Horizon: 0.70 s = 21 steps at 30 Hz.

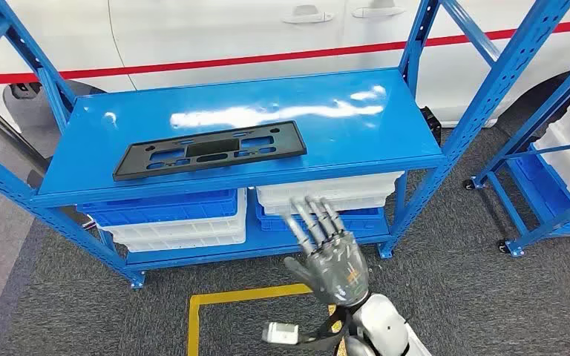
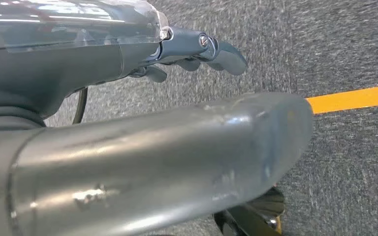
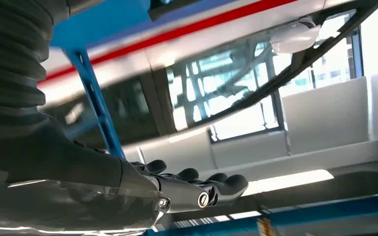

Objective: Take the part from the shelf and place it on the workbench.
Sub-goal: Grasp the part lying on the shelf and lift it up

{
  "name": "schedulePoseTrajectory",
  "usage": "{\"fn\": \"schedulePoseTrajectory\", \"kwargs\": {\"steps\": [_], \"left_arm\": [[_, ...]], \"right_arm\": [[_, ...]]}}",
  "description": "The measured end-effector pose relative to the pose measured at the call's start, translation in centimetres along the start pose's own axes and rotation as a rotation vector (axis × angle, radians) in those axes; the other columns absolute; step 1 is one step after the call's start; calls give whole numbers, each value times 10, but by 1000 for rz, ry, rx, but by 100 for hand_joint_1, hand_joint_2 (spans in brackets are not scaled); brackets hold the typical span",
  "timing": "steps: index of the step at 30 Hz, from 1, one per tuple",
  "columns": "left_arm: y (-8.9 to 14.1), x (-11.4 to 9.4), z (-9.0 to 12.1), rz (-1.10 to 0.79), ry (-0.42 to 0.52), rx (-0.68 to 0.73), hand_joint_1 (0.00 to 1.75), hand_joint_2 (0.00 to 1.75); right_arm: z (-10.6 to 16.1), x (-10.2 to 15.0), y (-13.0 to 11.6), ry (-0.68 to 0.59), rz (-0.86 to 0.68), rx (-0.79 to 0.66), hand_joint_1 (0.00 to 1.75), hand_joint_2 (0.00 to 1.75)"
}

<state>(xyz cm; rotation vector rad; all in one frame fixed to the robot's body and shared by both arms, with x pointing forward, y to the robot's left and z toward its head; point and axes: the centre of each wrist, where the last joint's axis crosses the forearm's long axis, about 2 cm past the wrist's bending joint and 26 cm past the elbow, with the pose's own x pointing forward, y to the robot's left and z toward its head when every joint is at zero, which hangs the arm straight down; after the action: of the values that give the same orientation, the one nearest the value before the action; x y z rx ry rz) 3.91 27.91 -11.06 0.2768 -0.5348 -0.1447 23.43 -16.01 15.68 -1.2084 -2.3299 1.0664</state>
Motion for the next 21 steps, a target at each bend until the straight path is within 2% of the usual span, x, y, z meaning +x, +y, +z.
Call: {"fn": "schedulePoseTrajectory", "kwargs": {"steps": [5, 8, 11, 16, 21], "left_arm": [[4, 1, -2, -25, -28, -12, 0, 0], [6, 3, -4, -38, -46, -21, 0, 0], [9, 5, -5, -58, -63, -31, 0, 0], [12, 5, -7, -76, -72, -55, 0, 0], [14, 4, -7, -56, -78, -77, 0, 0]], "right_arm": [[-25, 1, 15, 75, 74, -24, 0, 175], [-38, 19, 31, 111, 75, -9, 0, 175], [-31, 41, 48, 39, 83, 46, 0, 175], [-13, 62, 68, -142, 96, 139, 0, 175], [-16, 77, 78, -293, 54, 194, 0, 175]]}}
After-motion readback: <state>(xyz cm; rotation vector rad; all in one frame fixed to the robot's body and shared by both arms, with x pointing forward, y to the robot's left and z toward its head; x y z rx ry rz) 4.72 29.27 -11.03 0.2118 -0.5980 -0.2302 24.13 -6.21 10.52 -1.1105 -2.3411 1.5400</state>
